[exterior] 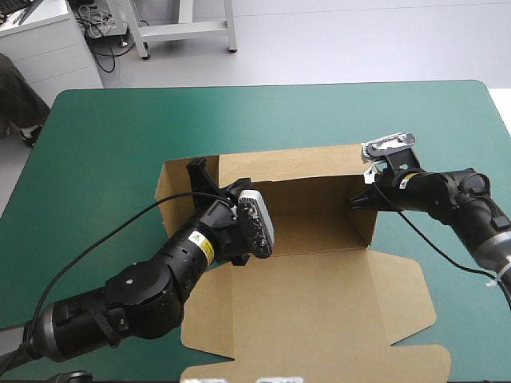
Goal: Fold the box
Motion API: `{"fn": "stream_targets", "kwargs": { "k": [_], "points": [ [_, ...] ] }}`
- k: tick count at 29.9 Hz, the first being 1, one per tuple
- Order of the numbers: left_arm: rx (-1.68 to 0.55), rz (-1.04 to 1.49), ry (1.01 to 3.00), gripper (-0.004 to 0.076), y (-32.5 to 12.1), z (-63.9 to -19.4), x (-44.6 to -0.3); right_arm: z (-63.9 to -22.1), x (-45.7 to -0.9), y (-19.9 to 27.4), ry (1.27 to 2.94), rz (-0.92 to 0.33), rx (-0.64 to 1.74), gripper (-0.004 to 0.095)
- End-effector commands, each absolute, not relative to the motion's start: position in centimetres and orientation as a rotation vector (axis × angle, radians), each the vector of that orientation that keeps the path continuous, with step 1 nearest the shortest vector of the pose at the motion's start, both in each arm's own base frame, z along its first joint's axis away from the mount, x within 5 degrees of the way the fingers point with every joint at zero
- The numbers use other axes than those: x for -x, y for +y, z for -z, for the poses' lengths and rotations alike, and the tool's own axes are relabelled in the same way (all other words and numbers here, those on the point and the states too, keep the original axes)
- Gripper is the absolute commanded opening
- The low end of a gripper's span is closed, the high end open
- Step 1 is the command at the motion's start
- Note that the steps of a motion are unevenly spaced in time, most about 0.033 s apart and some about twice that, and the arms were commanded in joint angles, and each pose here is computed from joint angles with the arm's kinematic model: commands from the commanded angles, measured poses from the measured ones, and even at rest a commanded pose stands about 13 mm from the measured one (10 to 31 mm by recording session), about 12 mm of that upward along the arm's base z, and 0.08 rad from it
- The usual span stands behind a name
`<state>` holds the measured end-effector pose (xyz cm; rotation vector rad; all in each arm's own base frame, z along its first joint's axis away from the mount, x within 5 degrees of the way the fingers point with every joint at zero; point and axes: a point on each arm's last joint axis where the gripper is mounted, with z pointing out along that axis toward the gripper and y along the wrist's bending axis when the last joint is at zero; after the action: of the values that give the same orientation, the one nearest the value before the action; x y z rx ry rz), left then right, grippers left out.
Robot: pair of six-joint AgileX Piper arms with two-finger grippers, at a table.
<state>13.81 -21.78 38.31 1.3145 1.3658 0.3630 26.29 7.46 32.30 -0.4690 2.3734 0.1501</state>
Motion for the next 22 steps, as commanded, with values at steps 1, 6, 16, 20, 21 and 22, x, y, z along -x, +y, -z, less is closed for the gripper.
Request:
{"fn": "stream_targets", "kwargs": {
  "k": [1,6,16,20,21,22],
  "points": [
    [-1.304,-0.308,1.359,-0.0006,-21.2,-40.6,-13.2,-34.0,-26.2,7.0,2.302,-0.111,0.478,-0.0023],
    [-1.304,-0.162,1.48,-0.0006,-20.1,-43.5,-13.9,-34.0,-26.2,7.0,2.304,-0.111,0.478,-0.0023],
    [-0.896,-0.037,1.882,-0.0006,-11.0,-48.1,-19.2,-33.9,-26.2,7.0,2.314,-0.112,0.481,-0.0023],
    [-0.691,-0.105,2.007,-0.0006,-6.8,-48.0,-20.3,-33.9,-26.1,7.0,2.322,-0.115,0.474,-0.0023],
    [-0.639,-0.1,2.035,-0.0006,-5.9,-48.0,-20.4,-33.9,-26.1,7.0,2.322,-0.115,0.474,-0.0023],
    [-0.587,-0.091,2.06,-0.0006,-5.0,-47.9,-20.5,-33.9,-26.1,7.0,2.324,-0.116,0.474,-0.0023]
  ]
}}
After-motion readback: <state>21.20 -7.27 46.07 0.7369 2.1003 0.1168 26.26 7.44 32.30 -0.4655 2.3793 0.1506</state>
